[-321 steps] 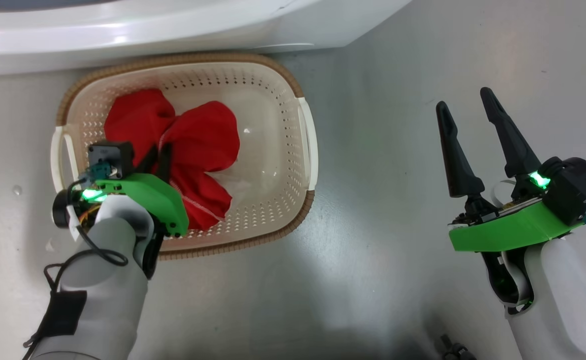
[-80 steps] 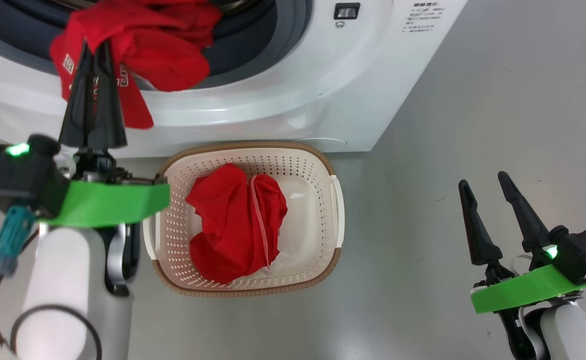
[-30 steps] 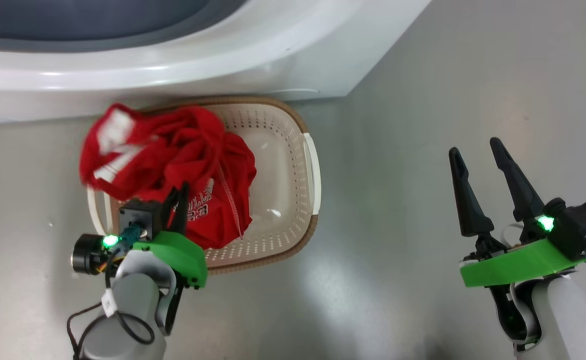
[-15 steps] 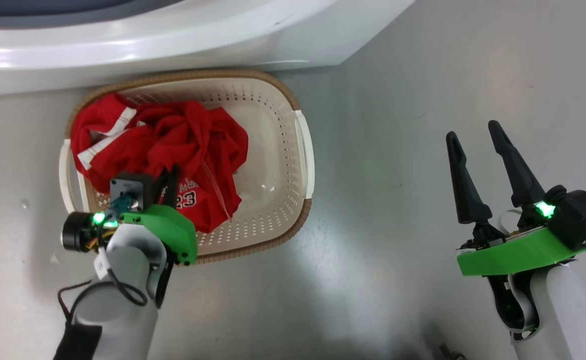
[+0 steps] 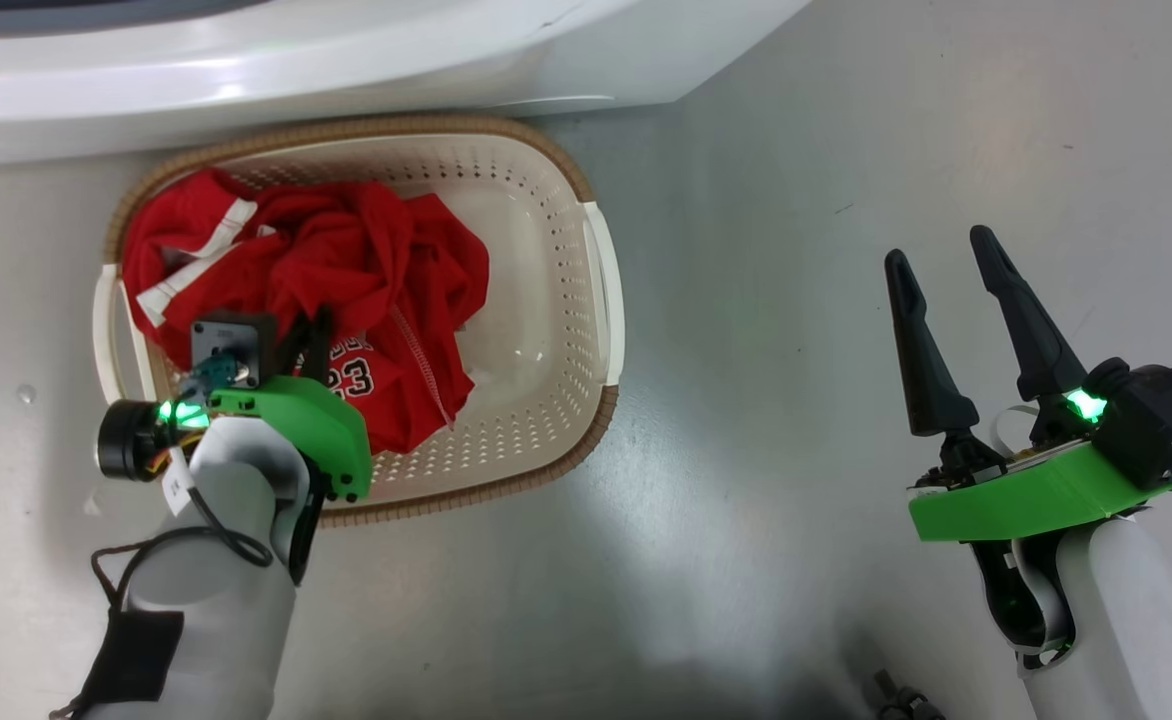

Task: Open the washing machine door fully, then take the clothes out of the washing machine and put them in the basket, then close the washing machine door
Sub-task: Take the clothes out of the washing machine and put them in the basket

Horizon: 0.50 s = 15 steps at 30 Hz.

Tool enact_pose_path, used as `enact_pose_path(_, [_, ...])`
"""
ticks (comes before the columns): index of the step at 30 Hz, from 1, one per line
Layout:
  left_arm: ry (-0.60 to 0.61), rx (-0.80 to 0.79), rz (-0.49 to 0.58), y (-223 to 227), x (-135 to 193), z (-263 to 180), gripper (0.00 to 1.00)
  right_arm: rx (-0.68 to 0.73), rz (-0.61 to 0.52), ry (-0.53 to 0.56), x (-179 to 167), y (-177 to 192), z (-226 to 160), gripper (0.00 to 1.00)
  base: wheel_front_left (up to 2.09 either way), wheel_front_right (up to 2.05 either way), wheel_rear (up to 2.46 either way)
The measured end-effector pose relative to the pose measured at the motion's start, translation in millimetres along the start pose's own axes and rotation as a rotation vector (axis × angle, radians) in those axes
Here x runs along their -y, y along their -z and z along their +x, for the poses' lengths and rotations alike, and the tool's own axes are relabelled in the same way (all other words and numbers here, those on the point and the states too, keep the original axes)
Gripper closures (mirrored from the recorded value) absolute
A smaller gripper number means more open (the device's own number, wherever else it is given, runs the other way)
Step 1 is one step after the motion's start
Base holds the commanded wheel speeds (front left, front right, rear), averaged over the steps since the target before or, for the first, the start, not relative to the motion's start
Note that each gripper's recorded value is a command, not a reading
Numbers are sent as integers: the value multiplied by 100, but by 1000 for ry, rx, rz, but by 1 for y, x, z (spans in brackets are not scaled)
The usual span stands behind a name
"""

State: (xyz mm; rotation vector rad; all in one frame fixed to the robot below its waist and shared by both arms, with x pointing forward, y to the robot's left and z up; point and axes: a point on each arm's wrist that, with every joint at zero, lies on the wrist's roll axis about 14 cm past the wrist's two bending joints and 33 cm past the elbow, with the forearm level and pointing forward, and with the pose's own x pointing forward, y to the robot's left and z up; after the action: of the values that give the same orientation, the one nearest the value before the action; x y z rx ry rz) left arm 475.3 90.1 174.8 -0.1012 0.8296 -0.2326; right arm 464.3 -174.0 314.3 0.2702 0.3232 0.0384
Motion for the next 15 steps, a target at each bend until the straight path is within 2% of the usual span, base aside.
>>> enact_pose_path(1, [-1,1,0,-1,0,0,55,1,0,-1,0,0,0,0,0,0,0])
enact_pose_path(2, [-3,3,-2,-2,-1,-1,26,2,0,-1,0,-1,0,0,0,0,0])
enact_pose_path(3, [-5,6,-2,-3,-2,-1,3,3,0,-2,-1,-1,0,0,0,0,0])
enact_pose_path(4, [-6,8,-3,-4,-2,-2,0,5,1,-3,-1,-2,0,0,0,0,0])
enact_pose_path(15, [-30,106,-36,-36,-8,-25,0,41,-13,-36,-11,-22,-4,0,0,0,0])
